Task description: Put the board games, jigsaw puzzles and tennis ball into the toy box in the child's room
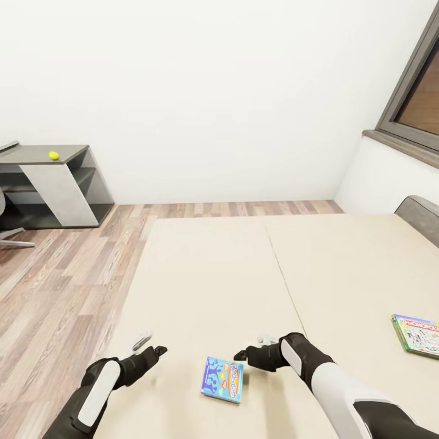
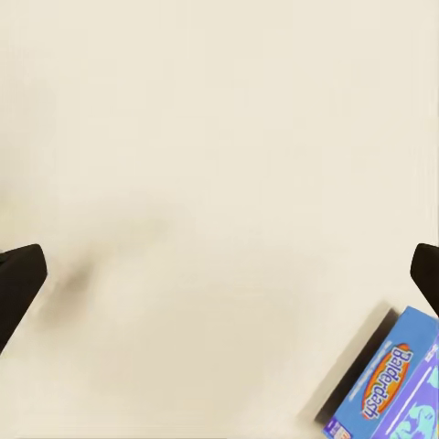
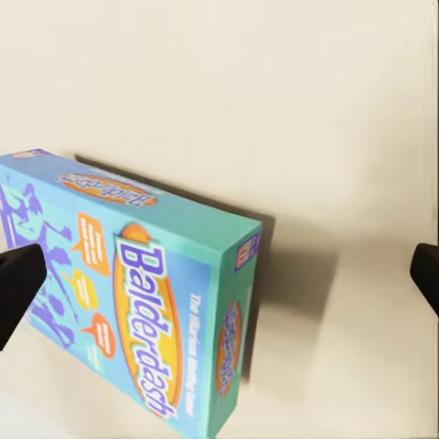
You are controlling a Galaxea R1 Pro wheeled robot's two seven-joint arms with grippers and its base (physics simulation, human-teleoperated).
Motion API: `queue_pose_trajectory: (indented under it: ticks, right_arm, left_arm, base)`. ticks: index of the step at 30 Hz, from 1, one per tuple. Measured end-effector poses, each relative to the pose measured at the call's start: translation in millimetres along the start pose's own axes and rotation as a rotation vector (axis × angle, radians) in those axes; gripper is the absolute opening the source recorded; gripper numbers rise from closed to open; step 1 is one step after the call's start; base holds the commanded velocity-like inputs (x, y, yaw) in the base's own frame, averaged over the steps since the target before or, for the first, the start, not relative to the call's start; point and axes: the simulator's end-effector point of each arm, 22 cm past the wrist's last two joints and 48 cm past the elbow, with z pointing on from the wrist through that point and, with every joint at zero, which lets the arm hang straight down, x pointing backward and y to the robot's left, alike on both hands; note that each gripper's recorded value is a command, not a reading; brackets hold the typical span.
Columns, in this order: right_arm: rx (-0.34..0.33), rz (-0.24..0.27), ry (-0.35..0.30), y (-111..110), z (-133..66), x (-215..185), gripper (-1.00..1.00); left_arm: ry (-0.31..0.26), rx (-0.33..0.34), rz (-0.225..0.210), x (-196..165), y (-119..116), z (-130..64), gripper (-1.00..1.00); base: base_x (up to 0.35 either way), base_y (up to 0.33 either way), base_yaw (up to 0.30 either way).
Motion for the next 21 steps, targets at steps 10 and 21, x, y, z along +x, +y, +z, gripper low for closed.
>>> queue_pose_trajectory:
  ticks: [10, 21]
  right_arm:
    - [0.041, -0.001, -0.011, -9.2, -2.2, -4.5, 1.0]
    - [0.043, 0.003, -0.011, -9.4, -2.3, -4.5, 1.0]
  left_arm:
    - [-0.014, -0.029, 0.013, -10.1, 20.7, -6.4, 1.0]
    - [-0.014, -0.034, 0.015, -10.4, 24.2, -7.1, 1.0]
  base:
    - [0.0, 0.0, 0.0]
    - [0.0, 0.0, 0.0]
